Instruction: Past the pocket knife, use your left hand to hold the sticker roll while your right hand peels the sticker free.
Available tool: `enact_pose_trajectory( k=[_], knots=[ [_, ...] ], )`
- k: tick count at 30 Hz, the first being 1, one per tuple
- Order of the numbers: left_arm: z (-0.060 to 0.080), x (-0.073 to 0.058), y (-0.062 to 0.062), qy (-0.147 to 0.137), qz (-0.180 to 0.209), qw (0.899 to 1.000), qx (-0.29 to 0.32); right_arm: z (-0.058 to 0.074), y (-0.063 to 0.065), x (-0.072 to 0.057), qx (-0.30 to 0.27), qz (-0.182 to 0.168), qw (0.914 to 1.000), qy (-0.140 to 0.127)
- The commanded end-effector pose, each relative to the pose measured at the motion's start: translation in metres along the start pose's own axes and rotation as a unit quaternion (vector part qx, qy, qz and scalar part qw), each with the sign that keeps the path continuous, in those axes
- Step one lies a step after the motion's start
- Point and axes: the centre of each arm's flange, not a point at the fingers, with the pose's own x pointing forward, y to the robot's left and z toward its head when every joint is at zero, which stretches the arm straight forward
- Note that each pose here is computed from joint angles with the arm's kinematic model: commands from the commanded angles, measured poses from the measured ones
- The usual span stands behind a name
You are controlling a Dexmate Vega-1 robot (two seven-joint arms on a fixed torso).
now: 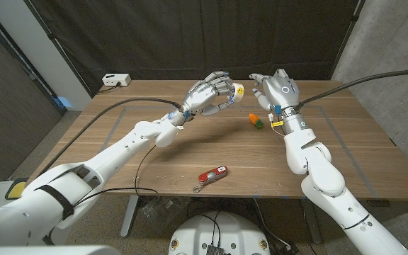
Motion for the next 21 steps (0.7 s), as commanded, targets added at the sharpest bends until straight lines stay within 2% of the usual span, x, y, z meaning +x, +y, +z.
enact_pose_trajectory(
  k=[1,11,21],
  knots=[
    [-0.0044,0.0021,-0.0039,0.008,-0.003,1.0,0.015,-0.0027,-0.0063,-0.0053,-0.022,0.017,0.9996,-0.001],
    [-0.0003,0.0068,-0.0079,0.002,-0.003,1.0,0.02,0.0029,-0.0078,-0.0058,-0.001,0.017,0.9994,-0.029],
    [0.0031,0.0087,-0.0081,-0.006,-0.003,1.0,0.014,0.0045,-0.0095,-0.0052,0.001,0.004,0.9994,-0.035]
  ],
)
